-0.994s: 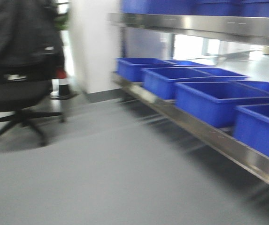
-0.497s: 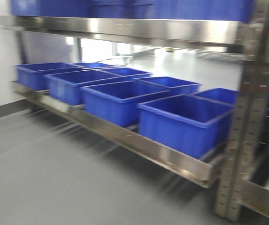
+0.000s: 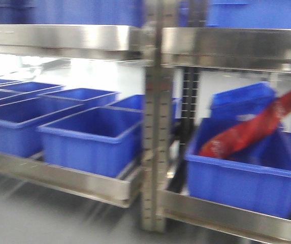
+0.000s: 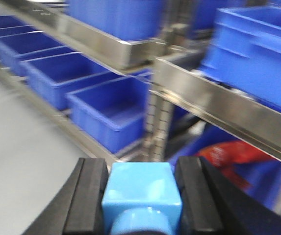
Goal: Grab block from conveyor and place in blue bin
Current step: 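Drive the base toward the steel shelf of blue bins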
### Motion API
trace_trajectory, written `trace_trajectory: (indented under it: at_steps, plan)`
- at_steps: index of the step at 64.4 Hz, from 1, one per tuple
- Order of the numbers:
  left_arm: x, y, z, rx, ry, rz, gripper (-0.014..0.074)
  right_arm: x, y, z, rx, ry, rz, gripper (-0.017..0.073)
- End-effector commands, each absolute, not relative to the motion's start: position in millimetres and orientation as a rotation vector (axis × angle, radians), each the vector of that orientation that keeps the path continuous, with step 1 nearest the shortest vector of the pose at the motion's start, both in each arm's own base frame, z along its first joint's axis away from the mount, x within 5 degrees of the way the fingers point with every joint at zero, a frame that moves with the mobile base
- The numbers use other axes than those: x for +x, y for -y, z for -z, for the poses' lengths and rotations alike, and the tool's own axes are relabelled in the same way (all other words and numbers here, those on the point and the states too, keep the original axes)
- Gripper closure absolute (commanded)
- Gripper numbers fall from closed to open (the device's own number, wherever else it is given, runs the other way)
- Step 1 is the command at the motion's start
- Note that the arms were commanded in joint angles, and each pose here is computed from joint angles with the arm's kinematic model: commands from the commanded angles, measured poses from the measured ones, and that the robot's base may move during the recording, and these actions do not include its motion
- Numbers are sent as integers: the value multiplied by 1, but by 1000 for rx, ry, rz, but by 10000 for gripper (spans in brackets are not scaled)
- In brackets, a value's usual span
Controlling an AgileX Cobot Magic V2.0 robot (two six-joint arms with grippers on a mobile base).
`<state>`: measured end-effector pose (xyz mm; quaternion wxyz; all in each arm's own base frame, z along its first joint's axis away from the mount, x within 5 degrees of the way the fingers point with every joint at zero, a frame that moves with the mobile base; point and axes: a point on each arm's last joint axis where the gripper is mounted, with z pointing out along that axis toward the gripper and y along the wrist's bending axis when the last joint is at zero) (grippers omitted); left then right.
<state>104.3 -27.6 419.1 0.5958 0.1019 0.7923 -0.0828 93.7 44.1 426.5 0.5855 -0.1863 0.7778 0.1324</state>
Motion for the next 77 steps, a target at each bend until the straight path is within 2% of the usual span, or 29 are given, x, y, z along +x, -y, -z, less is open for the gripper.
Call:
trace_trajectory:
  at_steps: [1, 77]
  plan:
    - [103, 28, -422, 231, -1810, 209, 705, 94, -44, -428, -432, -1789, -301, 713]
    - [103, 28, -422, 231, -1810, 209, 705, 94, -44, -428, -432, -1789, -301, 713]
